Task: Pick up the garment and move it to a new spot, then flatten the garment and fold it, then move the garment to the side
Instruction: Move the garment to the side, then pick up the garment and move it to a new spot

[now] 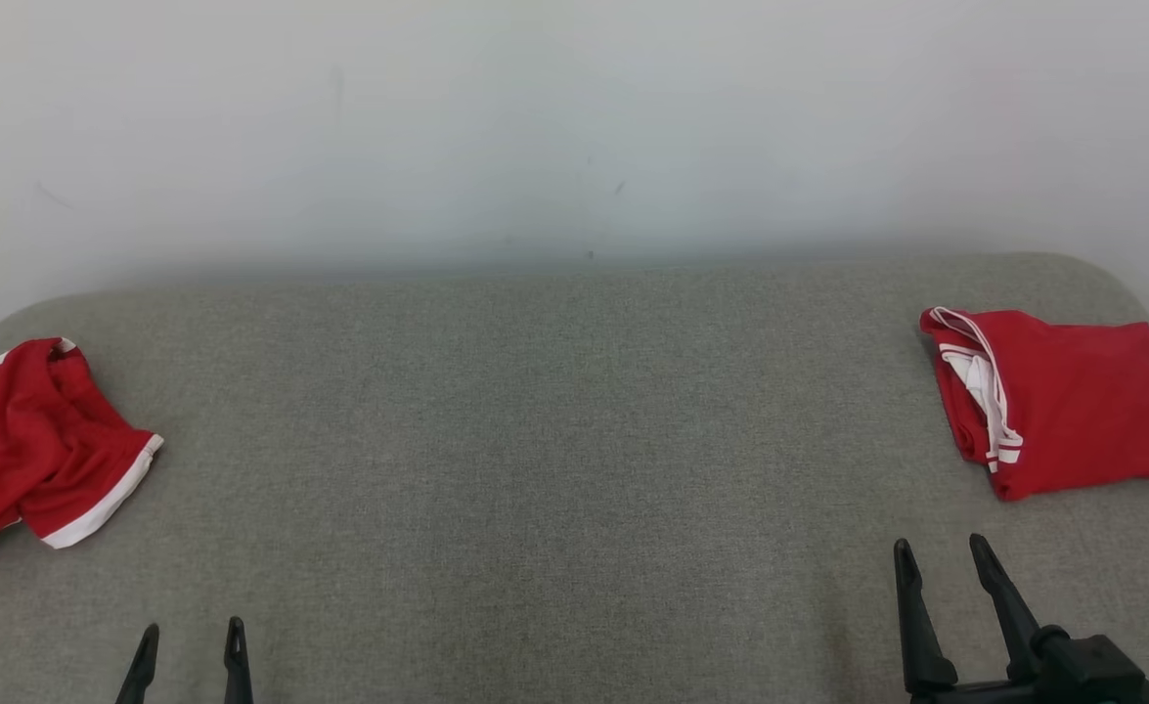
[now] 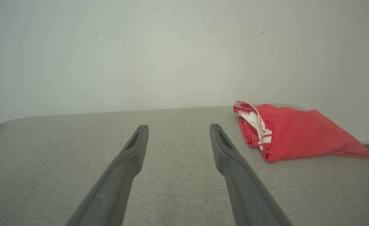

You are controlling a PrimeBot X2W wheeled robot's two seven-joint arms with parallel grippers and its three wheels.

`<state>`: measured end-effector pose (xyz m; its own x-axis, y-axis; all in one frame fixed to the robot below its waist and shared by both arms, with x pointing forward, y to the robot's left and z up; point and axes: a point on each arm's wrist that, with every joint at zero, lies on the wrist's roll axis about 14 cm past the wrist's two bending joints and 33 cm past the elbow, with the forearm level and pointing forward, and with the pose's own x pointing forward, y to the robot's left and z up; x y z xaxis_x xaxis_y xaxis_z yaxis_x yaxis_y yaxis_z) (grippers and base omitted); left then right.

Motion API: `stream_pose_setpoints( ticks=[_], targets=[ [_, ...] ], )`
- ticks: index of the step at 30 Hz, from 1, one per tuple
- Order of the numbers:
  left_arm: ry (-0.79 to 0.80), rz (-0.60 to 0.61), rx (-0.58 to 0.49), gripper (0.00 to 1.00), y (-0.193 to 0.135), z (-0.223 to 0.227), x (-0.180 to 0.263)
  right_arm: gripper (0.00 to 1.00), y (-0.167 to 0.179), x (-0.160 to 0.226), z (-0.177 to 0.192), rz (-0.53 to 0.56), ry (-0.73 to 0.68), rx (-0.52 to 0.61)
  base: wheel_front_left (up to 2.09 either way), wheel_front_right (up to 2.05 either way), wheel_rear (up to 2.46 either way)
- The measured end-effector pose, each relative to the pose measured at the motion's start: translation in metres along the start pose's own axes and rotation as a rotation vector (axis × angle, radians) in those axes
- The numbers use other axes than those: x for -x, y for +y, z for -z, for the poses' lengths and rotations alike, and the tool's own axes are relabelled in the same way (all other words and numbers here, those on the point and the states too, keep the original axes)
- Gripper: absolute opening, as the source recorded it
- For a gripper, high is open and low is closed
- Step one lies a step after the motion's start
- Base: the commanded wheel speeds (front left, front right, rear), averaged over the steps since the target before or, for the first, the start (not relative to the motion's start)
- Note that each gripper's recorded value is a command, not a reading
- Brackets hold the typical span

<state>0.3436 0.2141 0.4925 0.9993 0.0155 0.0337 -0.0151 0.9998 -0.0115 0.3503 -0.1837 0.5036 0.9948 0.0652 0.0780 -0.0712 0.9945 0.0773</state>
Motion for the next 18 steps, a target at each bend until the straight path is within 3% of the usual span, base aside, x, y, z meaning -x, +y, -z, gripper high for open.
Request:
stream_pose_setpoints(
  ticks=[18],
  targets=[
    [0.018, 0.006, -0.017, 1.0, -0.0015, 0.0052, 0.0027, 1.0, 0.003, 0.0075, 0.0071, 0.012, 0.019, -0.018, 0.0, 0.0, 0.0]
  ],
)
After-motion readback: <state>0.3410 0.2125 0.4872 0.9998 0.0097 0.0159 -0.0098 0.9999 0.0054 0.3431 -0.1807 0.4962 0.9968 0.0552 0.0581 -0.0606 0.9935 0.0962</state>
